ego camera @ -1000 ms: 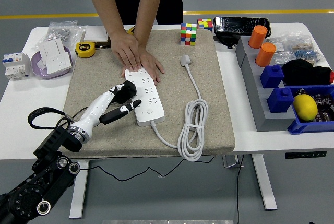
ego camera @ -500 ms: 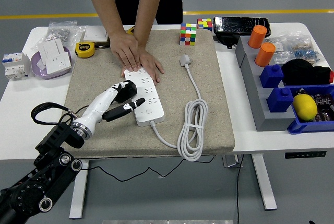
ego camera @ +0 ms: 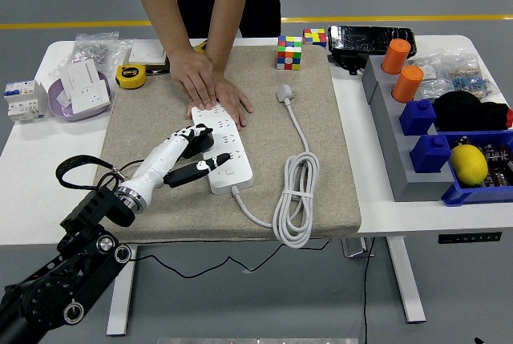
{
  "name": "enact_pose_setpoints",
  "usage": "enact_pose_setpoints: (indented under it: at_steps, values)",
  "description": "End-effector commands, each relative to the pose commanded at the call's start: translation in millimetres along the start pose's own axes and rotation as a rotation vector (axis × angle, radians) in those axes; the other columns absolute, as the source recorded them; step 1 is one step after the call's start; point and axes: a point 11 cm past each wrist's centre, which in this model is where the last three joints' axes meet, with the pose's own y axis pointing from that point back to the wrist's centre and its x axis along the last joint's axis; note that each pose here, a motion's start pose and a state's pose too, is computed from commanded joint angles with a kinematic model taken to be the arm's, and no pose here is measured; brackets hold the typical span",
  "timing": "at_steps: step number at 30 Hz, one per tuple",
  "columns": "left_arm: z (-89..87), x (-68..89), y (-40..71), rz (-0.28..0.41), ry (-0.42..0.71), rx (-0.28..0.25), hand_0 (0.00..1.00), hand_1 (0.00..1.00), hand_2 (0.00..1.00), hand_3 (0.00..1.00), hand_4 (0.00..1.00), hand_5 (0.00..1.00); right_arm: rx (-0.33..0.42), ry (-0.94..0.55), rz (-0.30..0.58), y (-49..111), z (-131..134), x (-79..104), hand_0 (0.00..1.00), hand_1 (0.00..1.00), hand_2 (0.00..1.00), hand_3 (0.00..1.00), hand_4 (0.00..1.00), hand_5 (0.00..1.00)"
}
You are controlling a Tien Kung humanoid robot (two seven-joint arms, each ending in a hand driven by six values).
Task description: Pick up the plug,place it near the board,insert it into the board,press the button
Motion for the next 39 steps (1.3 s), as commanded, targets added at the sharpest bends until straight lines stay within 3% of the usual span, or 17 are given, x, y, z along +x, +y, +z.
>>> enact_pose_setpoints:
  at_steps: [8, 24, 32, 39]
  values:
    - [6.6, 1.8, -4.7, -0.005, -0.029, -0.019, 0.998, 0.998, 0.965, 0.914, 0.998, 0.998, 0.002, 0.003, 0.000, 0.0, -1, 0.3, 0.829, 0.764, 0.761, 0.794, 0.998, 0.932]
    - [15.2, -9.6, -7.5, -0.049, -0.071, -0.041, 0.998, 0.998, 0.964, 0.912, 0.998, 0.998, -0.001, 0.008, 0.003, 0.1, -1, 2.2, 0.830, 0.762, 0.760, 0.794, 0.998, 0.934]
    - [25.3, -8.6, -8.3, -0.045, -0.086, -0.074, 0.998, 0.998, 0.956, 0.912, 0.998, 0.998, -0.001, 0.011, 0.003, 0.1, -1, 2.2, 0.829, 0.763, 0.760, 0.794, 0.998, 0.932]
    - [49.6, 4.1, -6.7, 0.006, -0.112, -0.159, 0.998, 0.974, 0.920, 0.893, 0.998, 0.998, 0.000, 0.009, 0.002, 0.0, -2, 1.7, 0.829, 0.763, 0.760, 0.794, 0.998, 0.932]
